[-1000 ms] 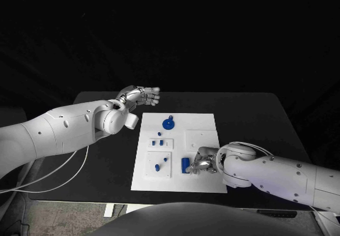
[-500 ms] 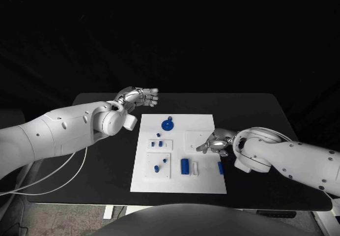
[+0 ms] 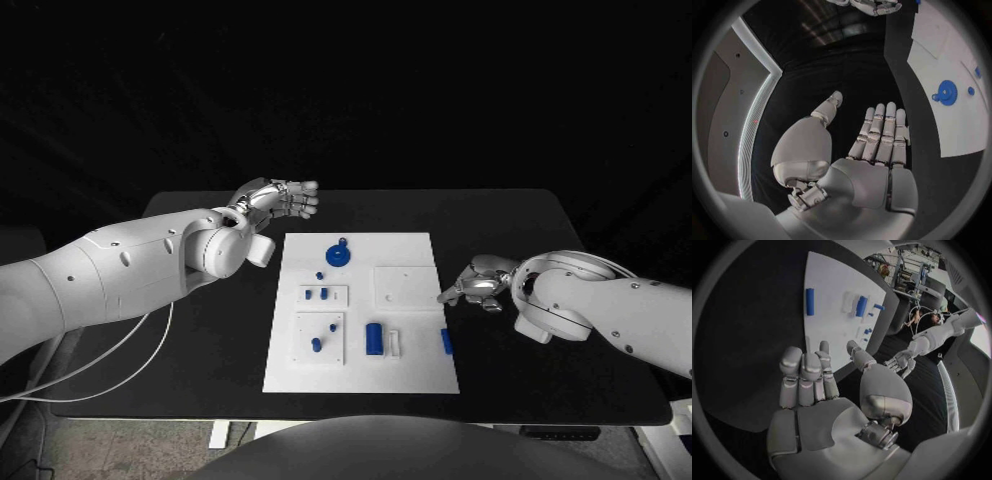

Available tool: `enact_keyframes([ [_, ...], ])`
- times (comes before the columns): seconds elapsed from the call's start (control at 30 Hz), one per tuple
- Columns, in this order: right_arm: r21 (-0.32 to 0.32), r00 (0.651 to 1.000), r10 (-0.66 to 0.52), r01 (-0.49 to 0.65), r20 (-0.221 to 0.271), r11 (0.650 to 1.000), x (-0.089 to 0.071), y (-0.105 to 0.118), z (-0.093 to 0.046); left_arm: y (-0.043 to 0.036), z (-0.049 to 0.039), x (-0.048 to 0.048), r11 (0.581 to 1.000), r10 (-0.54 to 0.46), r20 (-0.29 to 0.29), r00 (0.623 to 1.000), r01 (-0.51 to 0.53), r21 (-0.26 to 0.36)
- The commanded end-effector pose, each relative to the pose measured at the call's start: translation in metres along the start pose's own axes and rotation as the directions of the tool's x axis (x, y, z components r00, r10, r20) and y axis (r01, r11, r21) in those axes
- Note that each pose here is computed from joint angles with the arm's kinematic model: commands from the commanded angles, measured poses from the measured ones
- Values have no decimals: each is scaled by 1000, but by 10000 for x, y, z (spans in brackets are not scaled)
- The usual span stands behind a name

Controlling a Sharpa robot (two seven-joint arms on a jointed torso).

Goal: Assemble the parts on the task board

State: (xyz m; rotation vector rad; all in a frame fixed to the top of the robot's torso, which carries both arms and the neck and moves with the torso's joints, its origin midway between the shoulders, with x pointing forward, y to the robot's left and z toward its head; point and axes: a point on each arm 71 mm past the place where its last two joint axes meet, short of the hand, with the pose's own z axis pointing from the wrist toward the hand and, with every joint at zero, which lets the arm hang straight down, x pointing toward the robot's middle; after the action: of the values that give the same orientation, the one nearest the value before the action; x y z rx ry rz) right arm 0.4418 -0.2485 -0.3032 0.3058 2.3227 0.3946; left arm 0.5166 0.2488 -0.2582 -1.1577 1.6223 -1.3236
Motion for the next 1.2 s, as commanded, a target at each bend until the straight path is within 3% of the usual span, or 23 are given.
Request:
enact_keyframes([
  [0.03, 48, 994, -100, 102, -34, 994, 92, -85, 12, -14, 5, 31, 1000, -2, -19, 1000, 2, 10],
  [0.3, 57, 985, -161, 165, -69, 985, 341, -122, 62, -13, 1, 30, 1000, -2, -21, 1000, 3, 10],
  [0.6, 71, 978, -183, 191, -101, 979, 513, -166, 113, -11, -4, 20, 1000, -2, -20, 1000, 2, 8],
  [1.2, 80, 978, -180, 189, -108, 979, 659, -171, 219, -5, -10, 11, 1000, -3, -25, 1000, 3, 3],
])
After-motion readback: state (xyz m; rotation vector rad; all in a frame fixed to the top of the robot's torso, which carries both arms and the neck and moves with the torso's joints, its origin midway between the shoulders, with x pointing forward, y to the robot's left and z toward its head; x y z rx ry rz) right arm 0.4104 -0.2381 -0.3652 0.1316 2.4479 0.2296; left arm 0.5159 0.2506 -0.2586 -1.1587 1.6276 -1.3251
